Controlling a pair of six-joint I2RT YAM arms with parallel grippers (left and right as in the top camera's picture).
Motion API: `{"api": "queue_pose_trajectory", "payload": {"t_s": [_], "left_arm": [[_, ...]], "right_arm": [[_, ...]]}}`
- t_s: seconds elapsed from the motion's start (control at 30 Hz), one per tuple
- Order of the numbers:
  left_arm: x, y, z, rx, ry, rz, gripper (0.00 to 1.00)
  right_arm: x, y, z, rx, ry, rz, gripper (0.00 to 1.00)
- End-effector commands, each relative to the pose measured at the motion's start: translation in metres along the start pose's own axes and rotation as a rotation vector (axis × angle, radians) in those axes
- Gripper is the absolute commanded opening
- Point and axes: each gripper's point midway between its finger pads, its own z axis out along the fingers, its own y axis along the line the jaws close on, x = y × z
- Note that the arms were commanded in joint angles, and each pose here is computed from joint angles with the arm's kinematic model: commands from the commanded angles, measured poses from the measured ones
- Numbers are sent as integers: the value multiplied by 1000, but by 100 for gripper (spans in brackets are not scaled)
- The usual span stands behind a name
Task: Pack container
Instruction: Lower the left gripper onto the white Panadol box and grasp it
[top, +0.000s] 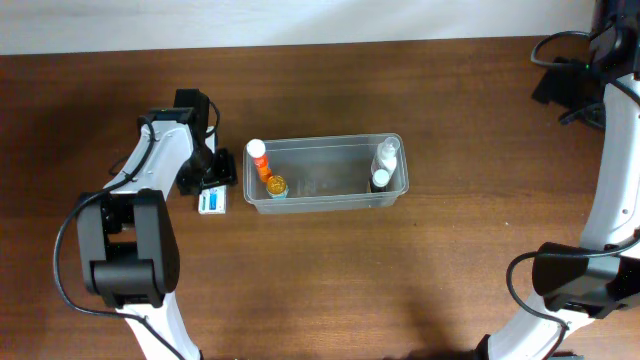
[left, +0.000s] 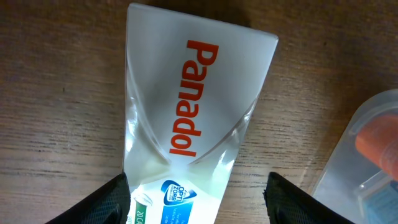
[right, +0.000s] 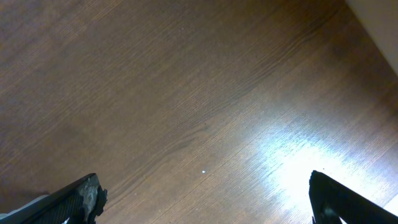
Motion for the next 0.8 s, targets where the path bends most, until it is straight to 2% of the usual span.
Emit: {"api": "queue_pose_trajectory", "payload": {"t_s": [0.0, 0.77], "left_arm": [[0, 7, 0, -28, -11, 23, 70], [-23, 18, -2, -56, -97, 112, 70]], "right_arm": [[-3, -5, -4, 12, -18, 8, 98], [-3, -5, -4, 12, -17, 8, 98]]}}
